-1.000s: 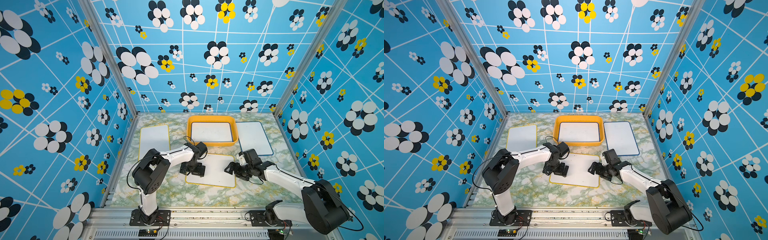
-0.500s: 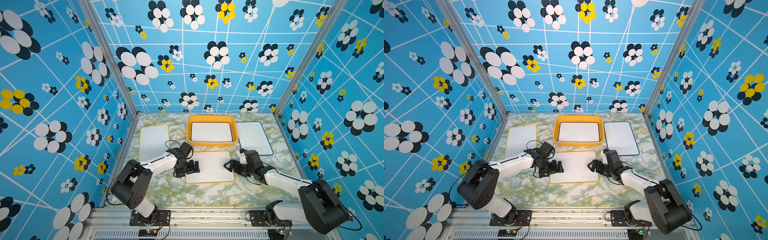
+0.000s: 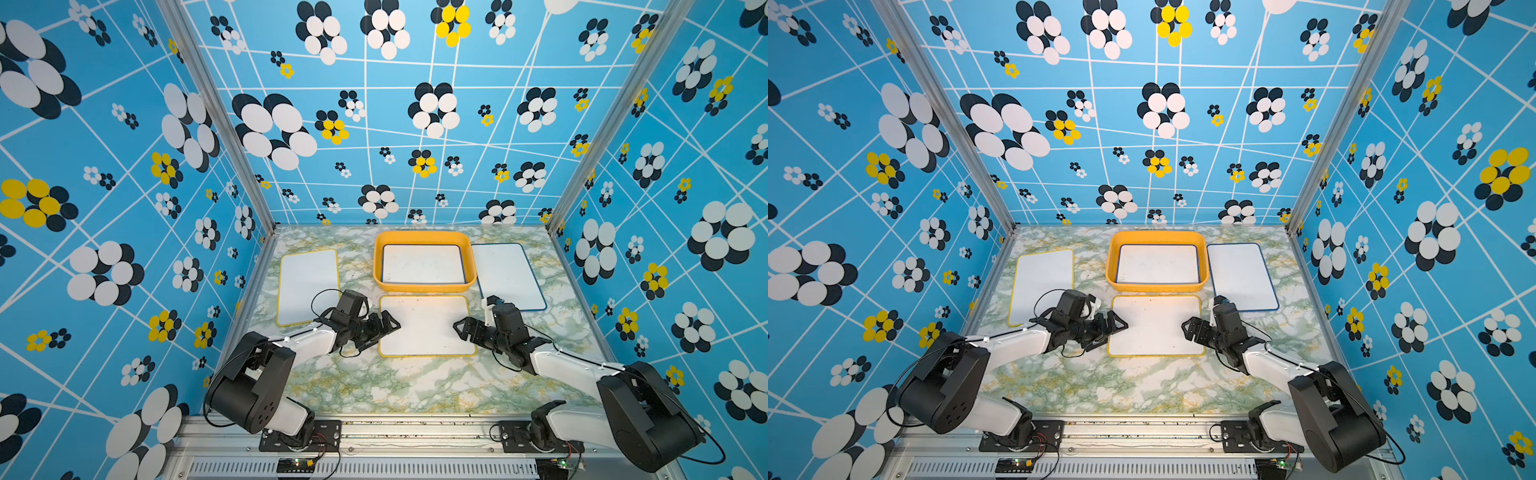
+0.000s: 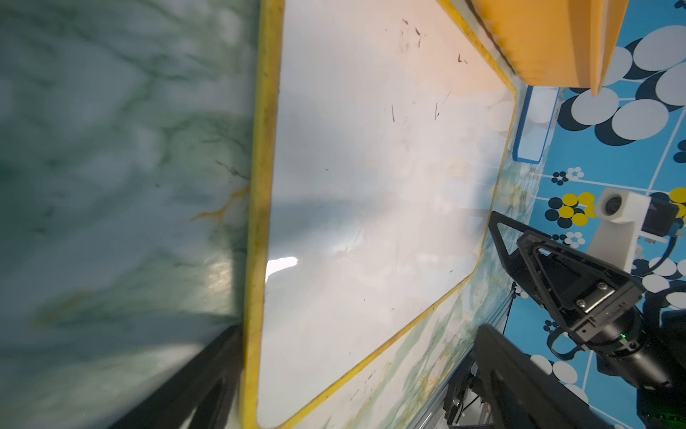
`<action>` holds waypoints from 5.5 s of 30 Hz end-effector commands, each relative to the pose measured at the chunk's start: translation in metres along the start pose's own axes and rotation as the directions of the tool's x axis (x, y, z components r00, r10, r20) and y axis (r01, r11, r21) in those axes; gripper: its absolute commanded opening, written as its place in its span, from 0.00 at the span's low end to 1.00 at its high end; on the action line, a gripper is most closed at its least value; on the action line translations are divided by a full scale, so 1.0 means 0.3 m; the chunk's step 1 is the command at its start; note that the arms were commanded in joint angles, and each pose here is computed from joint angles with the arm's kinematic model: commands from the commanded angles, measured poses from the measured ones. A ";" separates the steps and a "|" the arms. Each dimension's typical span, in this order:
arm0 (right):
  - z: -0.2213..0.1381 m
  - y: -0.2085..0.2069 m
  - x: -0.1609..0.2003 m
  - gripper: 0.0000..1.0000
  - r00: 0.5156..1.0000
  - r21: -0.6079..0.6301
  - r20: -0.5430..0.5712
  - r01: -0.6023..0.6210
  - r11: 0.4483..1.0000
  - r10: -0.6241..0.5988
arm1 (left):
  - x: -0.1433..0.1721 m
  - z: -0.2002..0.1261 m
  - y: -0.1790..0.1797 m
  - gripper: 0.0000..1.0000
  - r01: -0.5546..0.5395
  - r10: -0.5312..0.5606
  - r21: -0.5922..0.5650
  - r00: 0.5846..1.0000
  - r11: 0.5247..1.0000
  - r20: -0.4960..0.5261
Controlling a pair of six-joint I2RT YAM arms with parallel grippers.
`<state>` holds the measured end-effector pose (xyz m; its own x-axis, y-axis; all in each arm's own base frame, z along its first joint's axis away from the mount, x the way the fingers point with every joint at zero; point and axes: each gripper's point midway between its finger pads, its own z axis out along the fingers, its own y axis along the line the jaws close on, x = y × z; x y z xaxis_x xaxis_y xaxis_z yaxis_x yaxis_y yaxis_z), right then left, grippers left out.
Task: Put the whiteboard into the storage box
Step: Pick up the whiteboard at the center of the board, then place the whiteboard in the storage box.
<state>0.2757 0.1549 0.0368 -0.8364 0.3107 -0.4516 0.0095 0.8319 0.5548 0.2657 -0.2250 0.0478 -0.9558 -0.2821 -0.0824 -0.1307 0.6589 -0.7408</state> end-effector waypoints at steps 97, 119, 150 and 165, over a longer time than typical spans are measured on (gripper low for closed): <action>-0.251 0.070 -0.097 0.92 0.980 0.135 -0.197 0.009 0.991 0.018 | -0.302 -0.463 -0.698 0.00 -0.303 0.321 0.343 0.947 0.889 0.004; -0.241 0.078 -0.156 0.91 0.976 0.142 -0.218 0.004 0.990 0.028 | -0.657 -0.091 -0.567 0.00 -0.148 0.204 0.335 0.969 0.931 -0.139; -0.213 0.065 -0.058 0.92 0.962 0.082 -0.250 -0.089 0.993 0.107 | -0.609 -0.341 -0.153 0.51 -0.160 0.119 -0.545 0.987 0.823 -0.109; -0.160 0.077 0.049 0.92 0.944 0.030 -0.290 -0.156 0.987 0.158 | -0.438 -0.480 0.374 0.35 0.252 -0.146 -0.620 0.965 0.743 0.218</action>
<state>0.2355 0.1493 0.0729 -0.9515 0.2804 -0.1264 0.1628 0.8078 0.5666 0.3200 -0.0278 0.0645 -0.8851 -0.4654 0.0080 -0.4617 0.8756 -0.1421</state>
